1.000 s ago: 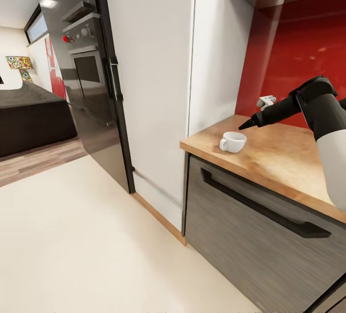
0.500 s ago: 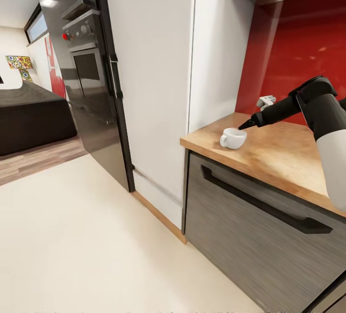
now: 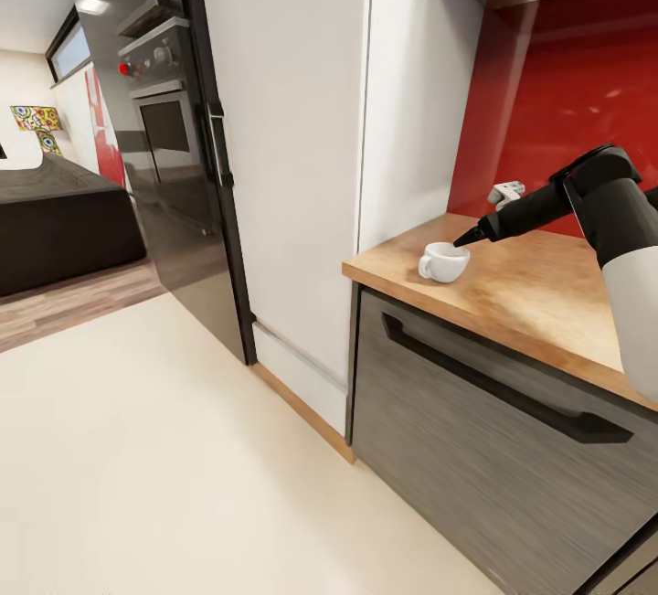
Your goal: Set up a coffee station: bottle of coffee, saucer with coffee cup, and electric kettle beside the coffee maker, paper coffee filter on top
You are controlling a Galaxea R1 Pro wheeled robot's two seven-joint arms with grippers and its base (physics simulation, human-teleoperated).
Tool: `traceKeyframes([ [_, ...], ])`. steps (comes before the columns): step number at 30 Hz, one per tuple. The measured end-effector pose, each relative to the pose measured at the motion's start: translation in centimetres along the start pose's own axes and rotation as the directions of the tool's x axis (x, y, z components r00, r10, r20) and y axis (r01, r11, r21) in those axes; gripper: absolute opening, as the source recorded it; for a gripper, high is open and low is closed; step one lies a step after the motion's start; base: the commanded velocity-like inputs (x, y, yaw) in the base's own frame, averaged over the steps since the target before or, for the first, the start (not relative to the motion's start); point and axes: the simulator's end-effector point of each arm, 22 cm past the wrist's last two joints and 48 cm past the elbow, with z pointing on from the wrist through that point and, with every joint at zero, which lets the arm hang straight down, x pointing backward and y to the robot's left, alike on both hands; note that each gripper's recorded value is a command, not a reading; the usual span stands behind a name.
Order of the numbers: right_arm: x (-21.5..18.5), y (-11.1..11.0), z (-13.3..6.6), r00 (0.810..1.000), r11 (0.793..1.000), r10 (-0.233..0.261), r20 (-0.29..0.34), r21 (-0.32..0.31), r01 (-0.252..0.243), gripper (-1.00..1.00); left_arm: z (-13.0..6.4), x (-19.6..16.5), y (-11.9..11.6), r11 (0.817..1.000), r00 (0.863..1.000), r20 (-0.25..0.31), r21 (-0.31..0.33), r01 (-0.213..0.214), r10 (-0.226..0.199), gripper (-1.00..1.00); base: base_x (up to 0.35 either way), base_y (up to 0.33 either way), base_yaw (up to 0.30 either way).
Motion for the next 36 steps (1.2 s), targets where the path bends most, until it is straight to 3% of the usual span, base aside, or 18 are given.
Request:
traceKeyframes([
  [36,-0.06,0.08,0.00,1.000,1.000,-0.002,0.001,-0.001,0.002,1.00,0.00,0.01,0.00,1.000,1.000,0.000,0.000,0.001,-0.001,1.00,0.007,0.007,0.000],
])
